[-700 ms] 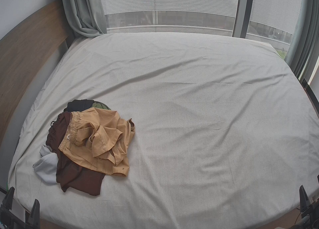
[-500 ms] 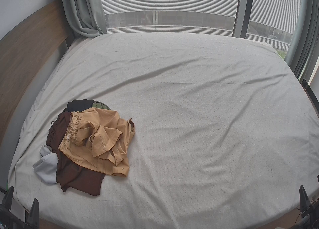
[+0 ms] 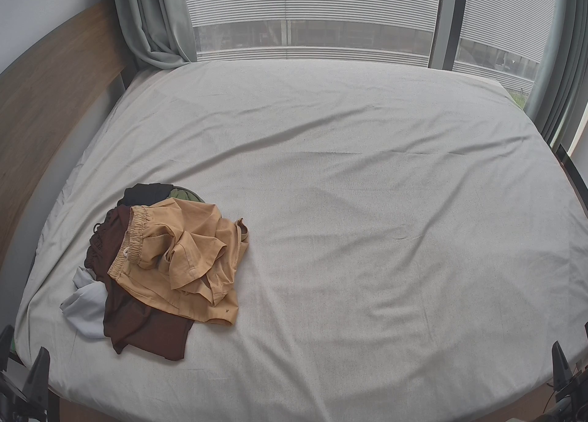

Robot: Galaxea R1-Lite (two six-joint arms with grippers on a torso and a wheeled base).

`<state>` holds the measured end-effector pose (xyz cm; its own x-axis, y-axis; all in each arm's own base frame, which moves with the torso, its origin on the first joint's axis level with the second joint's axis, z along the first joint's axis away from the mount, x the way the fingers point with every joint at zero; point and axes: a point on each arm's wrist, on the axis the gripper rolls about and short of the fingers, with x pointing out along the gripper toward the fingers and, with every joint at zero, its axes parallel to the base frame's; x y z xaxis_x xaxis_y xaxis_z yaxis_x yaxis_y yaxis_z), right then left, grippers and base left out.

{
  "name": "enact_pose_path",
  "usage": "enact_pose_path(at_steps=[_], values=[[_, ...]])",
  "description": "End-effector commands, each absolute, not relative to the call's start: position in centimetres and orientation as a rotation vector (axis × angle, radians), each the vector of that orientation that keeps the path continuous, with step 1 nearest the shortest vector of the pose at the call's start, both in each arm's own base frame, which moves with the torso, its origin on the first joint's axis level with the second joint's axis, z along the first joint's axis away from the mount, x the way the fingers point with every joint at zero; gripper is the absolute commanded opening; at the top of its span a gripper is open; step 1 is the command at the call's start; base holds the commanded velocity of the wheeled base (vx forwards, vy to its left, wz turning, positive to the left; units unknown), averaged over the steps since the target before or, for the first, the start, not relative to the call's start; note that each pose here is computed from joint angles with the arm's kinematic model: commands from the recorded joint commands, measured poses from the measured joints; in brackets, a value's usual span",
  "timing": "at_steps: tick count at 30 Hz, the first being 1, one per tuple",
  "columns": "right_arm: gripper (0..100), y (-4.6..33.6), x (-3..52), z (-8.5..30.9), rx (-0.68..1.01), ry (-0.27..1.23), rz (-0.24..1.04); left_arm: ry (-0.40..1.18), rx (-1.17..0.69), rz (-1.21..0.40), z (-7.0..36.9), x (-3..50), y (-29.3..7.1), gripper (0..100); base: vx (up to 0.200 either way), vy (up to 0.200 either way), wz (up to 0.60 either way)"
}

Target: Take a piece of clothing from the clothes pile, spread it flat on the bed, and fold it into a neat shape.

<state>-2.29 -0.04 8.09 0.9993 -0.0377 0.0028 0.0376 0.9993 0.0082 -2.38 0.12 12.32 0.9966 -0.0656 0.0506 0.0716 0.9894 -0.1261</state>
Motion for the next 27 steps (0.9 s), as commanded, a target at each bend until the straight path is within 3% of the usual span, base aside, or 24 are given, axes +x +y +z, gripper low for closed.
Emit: enact_pose_path(at_steps=[1,12,16,27], values=[[100,0.0,-2.2,7.6,0.009,0.004,-0.038,0.019,-0.18,-0.111,14.3,-1.2,0.1,100,0.0,0.0,0.0],[100,0.0,-2.2,7.6,0.011,0.004,-0.038,0.075,-0.22,-0.129,18.6,2.9,-0.4,100,0.0,0.0,0.0],[100,0.0,-2.2,7.6,0.011,0.004,-0.038,0.095,-0.218,-0.13,20.9,6.6,-0.8,100,0.0,0.0,0.0],[100,0.0,-2.2,7.6,0.011,0.003,-0.037,0.134,-0.218,-0.144,22.4,12.5,-1.4,100,0.0,0.0,0.0]])
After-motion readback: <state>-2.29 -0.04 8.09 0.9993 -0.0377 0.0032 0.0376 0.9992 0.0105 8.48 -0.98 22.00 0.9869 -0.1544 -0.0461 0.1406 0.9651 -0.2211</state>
